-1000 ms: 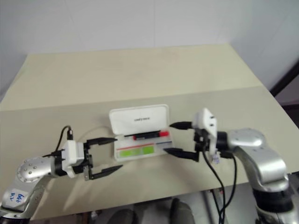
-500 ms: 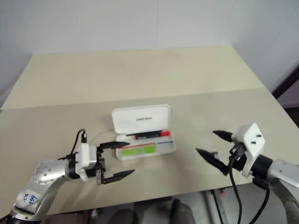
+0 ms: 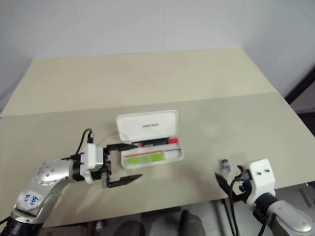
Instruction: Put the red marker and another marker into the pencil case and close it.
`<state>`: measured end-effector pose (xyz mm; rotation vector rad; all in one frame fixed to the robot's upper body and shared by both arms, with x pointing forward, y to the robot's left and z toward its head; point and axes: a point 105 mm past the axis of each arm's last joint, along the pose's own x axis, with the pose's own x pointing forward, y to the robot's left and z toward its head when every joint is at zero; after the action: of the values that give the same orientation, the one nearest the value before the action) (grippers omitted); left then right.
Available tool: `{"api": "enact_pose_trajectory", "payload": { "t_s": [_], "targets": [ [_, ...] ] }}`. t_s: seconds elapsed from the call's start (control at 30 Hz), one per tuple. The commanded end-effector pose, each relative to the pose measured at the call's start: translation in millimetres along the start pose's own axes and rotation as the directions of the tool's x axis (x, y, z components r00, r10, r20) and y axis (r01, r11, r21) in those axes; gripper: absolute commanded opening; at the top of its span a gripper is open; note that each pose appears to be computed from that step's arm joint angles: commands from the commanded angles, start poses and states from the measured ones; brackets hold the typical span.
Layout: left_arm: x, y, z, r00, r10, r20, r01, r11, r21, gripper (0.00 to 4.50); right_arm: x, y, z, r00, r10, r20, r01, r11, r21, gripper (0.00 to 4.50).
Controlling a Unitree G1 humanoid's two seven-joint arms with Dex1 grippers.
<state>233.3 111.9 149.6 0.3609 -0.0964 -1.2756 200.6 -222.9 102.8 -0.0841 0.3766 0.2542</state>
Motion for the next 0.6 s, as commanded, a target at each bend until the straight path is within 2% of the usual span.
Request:
{"api": "enact_pose_trajectory", "payload": {
  "t_s": [0.03, 0.2, 0.43, 0.6],
  "targets": [
    [-4.0, 4.0, 10.2, 1.000, -0.009, 0.011, 0.008, 0.999, 0.032, 4.50, 5.4, -0.1, -3.6, 0.999, -0.047, 0.025, 0.046, 0.998, 0.030, 4.48],
    [-5.7, 11.8, 13.6, 1.000, -0.012, 0.001, 0.012, 0.998, 0.054, 4.50, 19.9, 1.2, -16.4, 0.997, -0.077, 0.030, 0.074, 0.994, 0.080, 4.48],
    [-7.3, 14.4, 20.2, 1.000, -0.006, -0.003, 0.006, 0.997, 0.073, 4.50, 32.0, -13.3, -35.2, 0.987, -0.160, 0.002, 0.159, 0.981, 0.114, 4.48],
    [-7.9, 11.9, 21.2, 1.000, 0.003, -0.003, -0.003, 0.998, 0.068, 4.50, 36.0, -16.9, -30.5, 0.985, -0.169, 0.032, 0.164, 0.978, 0.130, 2.85]
  ]
}}
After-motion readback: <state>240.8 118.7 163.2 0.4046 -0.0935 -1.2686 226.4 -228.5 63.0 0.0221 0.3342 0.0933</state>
